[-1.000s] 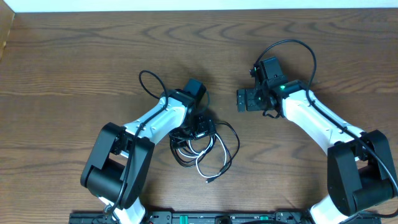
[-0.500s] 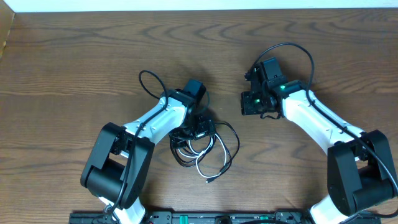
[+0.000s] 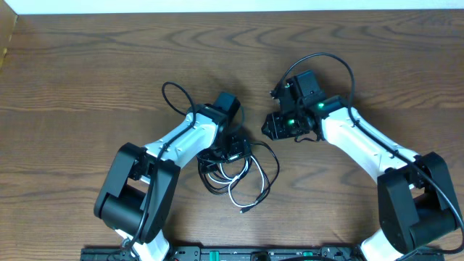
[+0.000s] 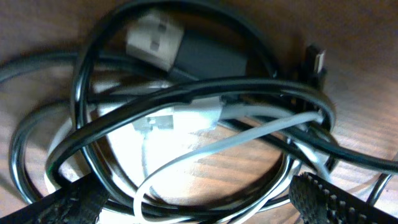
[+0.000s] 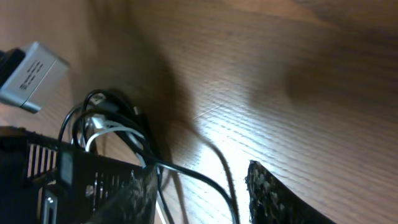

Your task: Untangle cables

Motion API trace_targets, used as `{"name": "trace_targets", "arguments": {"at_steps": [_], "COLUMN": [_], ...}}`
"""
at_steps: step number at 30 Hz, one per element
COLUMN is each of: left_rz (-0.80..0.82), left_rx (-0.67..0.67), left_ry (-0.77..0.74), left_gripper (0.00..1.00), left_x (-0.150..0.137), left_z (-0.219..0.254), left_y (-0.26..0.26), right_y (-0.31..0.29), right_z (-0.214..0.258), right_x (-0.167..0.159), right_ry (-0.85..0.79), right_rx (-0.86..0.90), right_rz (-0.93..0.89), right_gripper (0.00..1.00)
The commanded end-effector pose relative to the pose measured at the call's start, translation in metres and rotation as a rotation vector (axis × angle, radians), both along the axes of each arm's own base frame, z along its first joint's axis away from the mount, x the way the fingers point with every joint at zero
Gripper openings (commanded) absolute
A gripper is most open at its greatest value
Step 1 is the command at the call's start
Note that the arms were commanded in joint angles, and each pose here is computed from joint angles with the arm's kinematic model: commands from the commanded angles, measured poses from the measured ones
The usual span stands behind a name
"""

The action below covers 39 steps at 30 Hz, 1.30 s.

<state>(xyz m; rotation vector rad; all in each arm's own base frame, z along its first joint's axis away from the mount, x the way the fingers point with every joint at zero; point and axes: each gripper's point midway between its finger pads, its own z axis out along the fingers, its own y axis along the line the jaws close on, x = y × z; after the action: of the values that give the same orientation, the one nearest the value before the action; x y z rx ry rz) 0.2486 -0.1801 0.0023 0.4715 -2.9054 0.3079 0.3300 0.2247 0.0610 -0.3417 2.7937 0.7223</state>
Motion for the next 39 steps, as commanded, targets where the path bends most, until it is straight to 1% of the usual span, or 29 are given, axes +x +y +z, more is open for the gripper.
{"name": "trace_targets", "arguments": {"at_steps": [1, 2, 4, 7, 9, 12, 14, 17, 19, 22, 25, 27, 28, 29, 30, 32, 33, 35, 36, 37, 38, 39], "left_rz": [0.017, 0.028, 0.049, 0.099, 0.12, 0.085, 0.086, 0.071, 0.075, 0.087, 0.097, 0.094, 0.084, 0.075, 0.064, 0.038, 0.025, 0.006, -0.003, -0.007, -0.007, -0.007], "left_rx": [-0.098, -0.147, -0.212, -0.363, -0.436, -0.525, -0.55, -0.582, -0.533, -0.378, -0.21, -0.112, -0.075, -0.054, -0.042, -0.033, -0.03, -0.03, -0.03, -0.028, -0.025, -0.018], "left_ry": [0.239, 0.245, 0.27, 0.391, 0.433, 0.371, 0.315, 0.166, 0.056, -0.091, -0.15, -0.165, -0.159, -0.145, -0.133, -0.108, -0.098, -0.094, -0.092, -0.087, -0.081, -0.074], "left_gripper": [0.98, 0.98, 0.98, 0.98, 0.98, 0.98, 0.98, 0.98, 0.98, 0.98, 0.98, 0.98, 1.0, 0.89, 0.77, 0.47, 0.38, 0.34, 0.29, 0.29, 0.29, 0.29], "left_x": [-0.046, -0.044, -0.044, -0.056, -0.058, -0.045, -0.035, -0.015, -0.005, 0.002, -0.007, -0.015, -0.021, -0.027, -0.031, -0.038, -0.041, -0.044, -0.045, -0.047, -0.048, -0.05], "left_z": [-0.006, -0.003, 0.003, 0.025, 0.036, 0.046, 0.057, 0.084, 0.096, 0.106, 0.111, 0.11, 0.108, 0.104, 0.101, 0.092, 0.084, 0.071, 0.062, 0.055, 0.05, 0.046], "left_y": [-0.008, -0.015, -0.022, -0.04, -0.047, -0.051, -0.048, -0.039, -0.024, 0.007, 0.037, 0.053, 0.058, 0.06, 0.061, 0.057, 0.055, 0.051, 0.049, 0.049, 0.05, 0.051], "right_y": [0.005, 0.007, 0.012, 0.018, 0.02, 0.019, 0.019, 0.018, 0.017, 0.018, 0.021, 0.023, 0.024, 0.025, 0.024, 0.022, 0.022, 0.023, 0.024, 0.024, 0.023, 0.023], "right_z": [0.007, 0.007, 0.007, 0.007, 0.005, 0.003, 0.003, 0.003, 0.002, 0.002, 0.001, -0.003, -0.006, -0.01, -0.014, -0.022, -0.027, -0.032, -0.034, -0.035, -0.036, -0.037], "right_x": [-0.002, -0.003, -0.007, -0.012, -0.013, -0.012, -0.012, -0.012, -0.011, -0.011, -0.012, -0.015, -0.017, -0.019, -0.021, -0.021, -0.022, -0.022, -0.022, -0.022, -0.021, -0.021], "right_ry": [-0.042, -0.044, -0.045, -0.049, -0.057, -0.075, -0.078, -0.08, -0.083, -0.087, -0.086, -0.078, -0.076, -0.079, -0.081, -0.079, -0.072, -0.064, -0.063, -0.061, -0.062, -0.061], "right_rx": [-0.024, -0.028, -0.027, -0.034, -0.052, -0.085, -0.088, -0.092, -0.098, -0.095, -0.096, -0.101, -0.106, -0.114, -0.128, -0.159, -0.168, -0.171, -0.172, -0.174, -0.176, -0.178], "right_rz": [0.022, 0.026, 0.043, 0.063, 0.066, 0.064, 0.065, 0.062, 0.06, 0.061, 0.07, 0.079, 0.095, 0.112, 0.121, 0.117, 0.121, 0.124, 0.125, 0.125, 0.124, 0.124], "right_gripper": [0.33, 0.31, 0.3, 0.34, 0.38, 0.38, 0.4, 0.4, 0.41, 0.41, 0.43, 0.43, 0.43, 0.43, 0.43, 0.41, 0.39, 0.32, 0.21, 0.15, 0.11, 0.1]}}
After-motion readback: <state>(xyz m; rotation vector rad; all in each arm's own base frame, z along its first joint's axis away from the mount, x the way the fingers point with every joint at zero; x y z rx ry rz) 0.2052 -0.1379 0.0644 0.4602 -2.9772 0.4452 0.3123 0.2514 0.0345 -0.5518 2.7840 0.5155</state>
